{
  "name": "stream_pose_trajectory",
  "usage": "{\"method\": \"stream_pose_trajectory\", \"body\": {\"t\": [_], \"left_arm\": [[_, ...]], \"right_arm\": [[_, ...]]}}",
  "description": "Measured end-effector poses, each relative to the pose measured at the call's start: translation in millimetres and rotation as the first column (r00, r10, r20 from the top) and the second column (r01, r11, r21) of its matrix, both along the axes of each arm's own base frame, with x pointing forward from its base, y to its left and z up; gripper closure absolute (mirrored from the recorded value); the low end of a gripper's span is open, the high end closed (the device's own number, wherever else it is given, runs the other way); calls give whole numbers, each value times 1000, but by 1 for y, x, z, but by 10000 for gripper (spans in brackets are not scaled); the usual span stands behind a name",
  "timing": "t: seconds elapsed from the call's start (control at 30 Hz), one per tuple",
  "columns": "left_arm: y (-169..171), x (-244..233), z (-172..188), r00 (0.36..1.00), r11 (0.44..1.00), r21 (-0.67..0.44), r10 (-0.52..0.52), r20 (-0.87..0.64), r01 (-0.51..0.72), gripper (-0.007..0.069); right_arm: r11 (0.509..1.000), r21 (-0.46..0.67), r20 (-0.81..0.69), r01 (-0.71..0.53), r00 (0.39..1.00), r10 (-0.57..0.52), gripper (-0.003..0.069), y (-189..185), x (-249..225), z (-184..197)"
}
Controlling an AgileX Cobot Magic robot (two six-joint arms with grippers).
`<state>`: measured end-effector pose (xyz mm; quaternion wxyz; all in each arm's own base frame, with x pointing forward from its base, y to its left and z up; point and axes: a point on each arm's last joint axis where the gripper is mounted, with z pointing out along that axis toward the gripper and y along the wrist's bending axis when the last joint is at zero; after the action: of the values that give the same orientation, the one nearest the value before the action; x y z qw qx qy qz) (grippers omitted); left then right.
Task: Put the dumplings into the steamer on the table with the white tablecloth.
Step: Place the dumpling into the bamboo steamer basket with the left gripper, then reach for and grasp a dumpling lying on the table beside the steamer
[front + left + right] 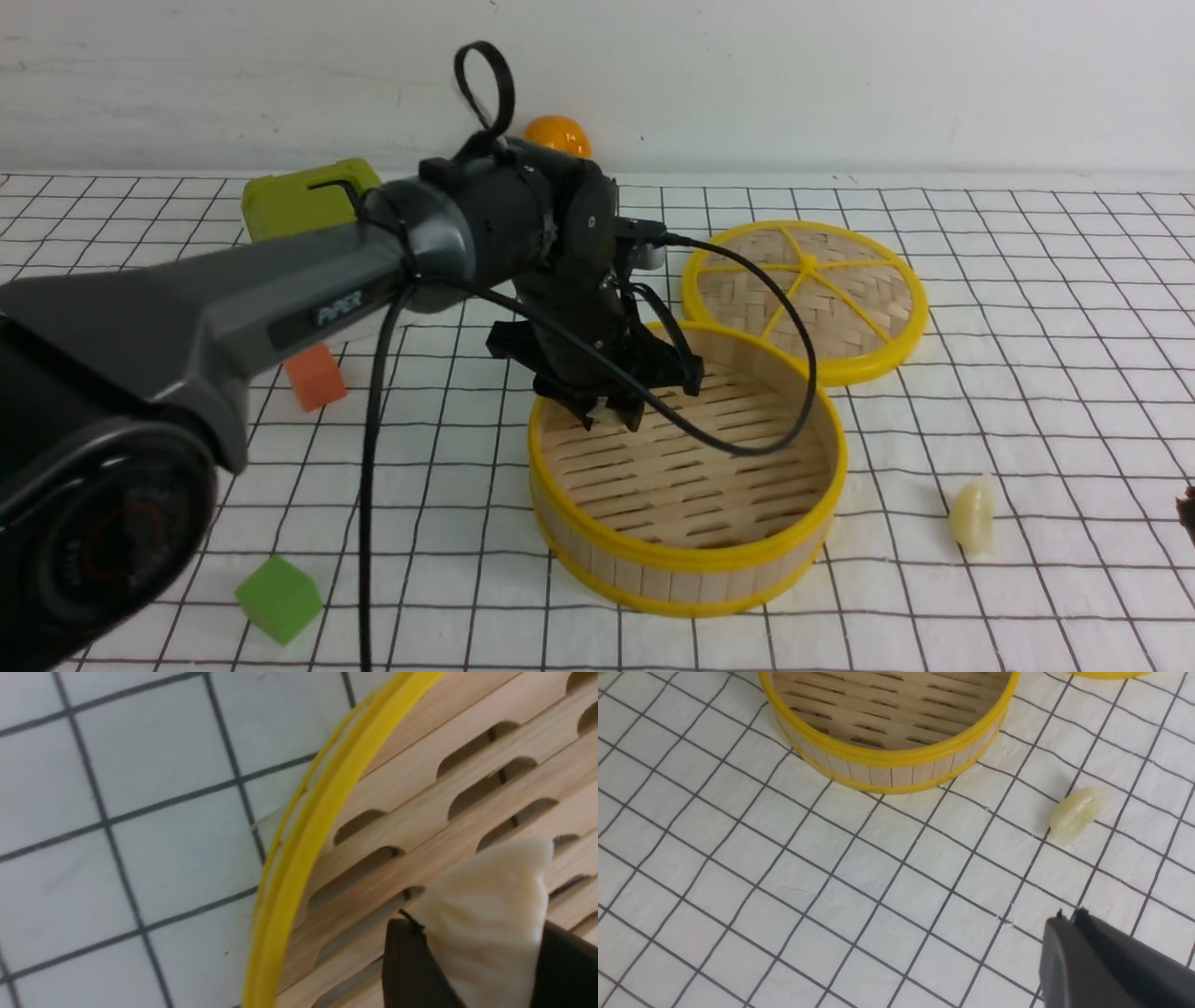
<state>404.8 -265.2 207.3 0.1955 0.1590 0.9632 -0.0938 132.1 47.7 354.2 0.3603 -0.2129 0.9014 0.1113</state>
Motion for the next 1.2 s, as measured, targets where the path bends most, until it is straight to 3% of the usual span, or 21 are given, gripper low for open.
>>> {"method": "stream_pose_trajectory", "body": {"t": [0.13,0.43,0.53,0.73,0.87,1.03,1.2], "left_arm": [[-13,-1,-9,1000,1000,-2,-20,-8,20,337],[-15,-5,4,998,999,22,-25,-49,26,215],[-13,-8,32,998,999,21,-41,-36,42,207],[22,-52,154,989,997,8,-82,123,82,204],[53,-91,199,978,997,3,-73,197,74,220],[90,-143,192,989,999,23,-49,140,47,249],[117,-183,166,995,998,48,-49,86,45,262]], "right_arm": [[1000,-2,-1,0,1000,0,639,0,0,0],[998,-8,-16,62,998,-62,622,-4,1,-1],[991,-23,-24,129,991,-130,619,-9,2,-2],[929,-116,-57,351,932,-359,594,-24,22,-13],[912,-161,-133,377,907,-399,543,-21,44,-29],[908,-181,-215,378,886,-412,429,-15,83,-60],[890,-148,-287,430,843,-455,375,-21,112,-87]]}}
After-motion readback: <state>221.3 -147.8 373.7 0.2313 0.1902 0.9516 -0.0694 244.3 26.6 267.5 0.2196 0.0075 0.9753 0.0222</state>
